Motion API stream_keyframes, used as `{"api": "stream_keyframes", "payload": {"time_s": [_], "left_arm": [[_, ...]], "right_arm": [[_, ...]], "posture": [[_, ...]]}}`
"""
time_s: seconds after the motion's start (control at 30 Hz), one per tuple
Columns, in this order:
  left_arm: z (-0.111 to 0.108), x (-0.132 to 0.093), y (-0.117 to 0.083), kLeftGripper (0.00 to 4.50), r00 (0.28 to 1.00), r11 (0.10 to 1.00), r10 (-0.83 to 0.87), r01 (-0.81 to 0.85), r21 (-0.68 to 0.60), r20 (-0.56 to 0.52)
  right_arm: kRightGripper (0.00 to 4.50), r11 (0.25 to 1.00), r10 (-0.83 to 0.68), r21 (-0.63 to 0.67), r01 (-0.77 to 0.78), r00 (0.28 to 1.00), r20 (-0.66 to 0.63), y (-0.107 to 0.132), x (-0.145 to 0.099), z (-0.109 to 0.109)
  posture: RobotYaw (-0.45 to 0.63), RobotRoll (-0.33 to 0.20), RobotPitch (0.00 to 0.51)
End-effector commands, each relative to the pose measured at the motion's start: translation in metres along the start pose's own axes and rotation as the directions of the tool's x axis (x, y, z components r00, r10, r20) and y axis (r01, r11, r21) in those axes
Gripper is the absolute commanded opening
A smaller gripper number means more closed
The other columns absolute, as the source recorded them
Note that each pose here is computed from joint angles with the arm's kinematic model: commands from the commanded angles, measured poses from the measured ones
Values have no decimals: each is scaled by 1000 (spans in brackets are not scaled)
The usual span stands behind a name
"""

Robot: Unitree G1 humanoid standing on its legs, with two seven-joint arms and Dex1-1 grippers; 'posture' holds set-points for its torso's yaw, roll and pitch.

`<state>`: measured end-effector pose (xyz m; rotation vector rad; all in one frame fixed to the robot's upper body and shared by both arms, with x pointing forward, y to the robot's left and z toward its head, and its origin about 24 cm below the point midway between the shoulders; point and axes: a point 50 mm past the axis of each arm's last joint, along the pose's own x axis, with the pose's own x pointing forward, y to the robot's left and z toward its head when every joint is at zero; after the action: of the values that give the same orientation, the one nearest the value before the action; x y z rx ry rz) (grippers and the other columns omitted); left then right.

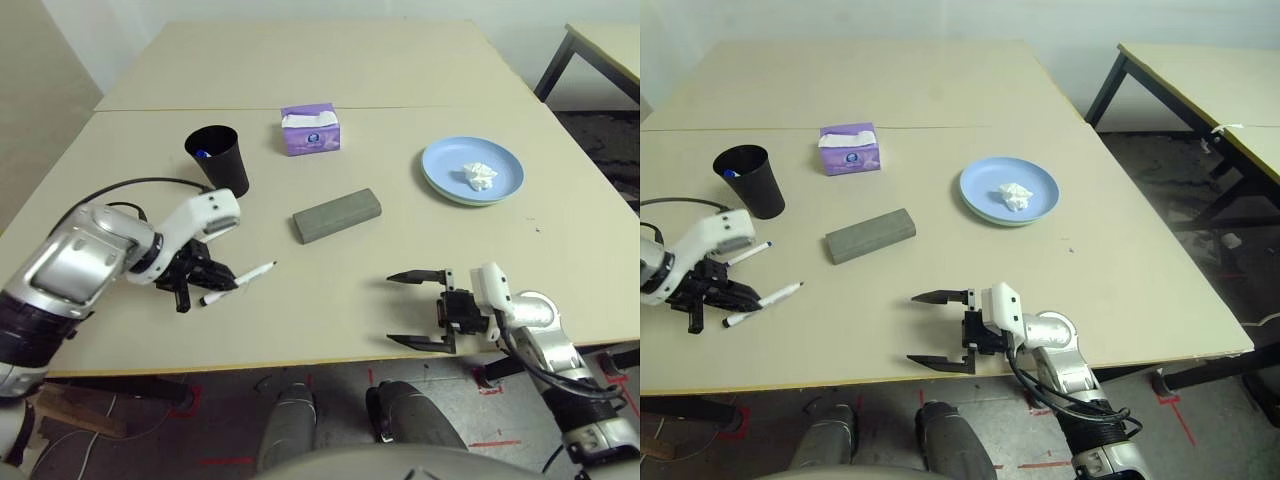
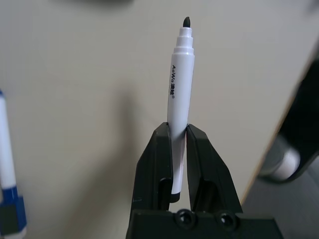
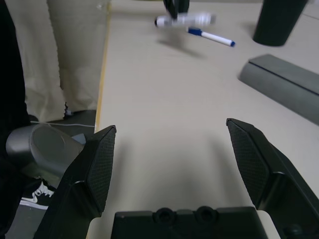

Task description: Organize and tidy the items on the table.

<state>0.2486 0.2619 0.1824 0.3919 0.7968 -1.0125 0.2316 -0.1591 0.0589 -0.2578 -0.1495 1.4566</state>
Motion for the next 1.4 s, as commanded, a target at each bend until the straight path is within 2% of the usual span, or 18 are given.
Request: {"api": "stream_keyframes", "payload": {"time_s": [0.03, 0.2, 0.3, 0.4, 0.47, 0.63, 0.73, 0.9, 1.13, 1.4], "left_arm": [[2, -9, -7, 286, 987, 1000, 0, 5, -29, 163], [12, -23, -14, 286, 900, 997, 44, -14, -71, 434], [22, -39, -7, 286, 775, 987, 158, -104, -122, 612], [25, -50, 3, 286, 654, 959, 282, -200, -200, 702], [22, -56, 13, 286, 579, 922, 385, -280, -269, 718], [19, -54, 34, 286, 464, 825, 550, -430, -367, 694], [20, -46, 43, 286, 433, 776, 601, -519, -359, 672], [31, -34, 51, 286, 375, 742, 625, -560, -370, 685], [51, -40, 68, 286, 247, 671, 659, -620, -407, 710], [49, -32, 91, 286, 214, 614, 707, -660, -434, 674]], "right_arm": [[4500, 1000, -3, 8, 3, 1000, -20, -1, -4, -3], [4500, 1000, -2, 6, 2, 1000, -22, -5, -5, -4], [4500, 1000, 4, 2, -4, 1000, -22, -9, -4, -4], [4500, 1000, 7, -1, -7, 1000, -20, -12, -4, -4], [4500, 1000, 7, -2, -7, 1000, -19, -13, -3, -3], [4500, 1000, -11, 2, 11, 1000, -14, -15, -4, -3], [4500, 1000, -25, 5, 25, 1000, -16, -16, -5, -3], [4500, 999, -34, 6, 34, 999, -23, -16, -6, -4], [4500, 999, -39, 10, 39, 999, -35, -13, -8, -5], [4500, 995, -97, 24, 97, 995, -13, -17, -8, 0]], "posture": [[-64, 0, 101], [-32, 0, 94], [-18, 0, 94], [-5, 0, 93], [-1, 0, 92], [11, 0, 90], [5, 0, 90], [-5, 0, 91], [-9, 0, 93], [-23, 0, 101]]}}
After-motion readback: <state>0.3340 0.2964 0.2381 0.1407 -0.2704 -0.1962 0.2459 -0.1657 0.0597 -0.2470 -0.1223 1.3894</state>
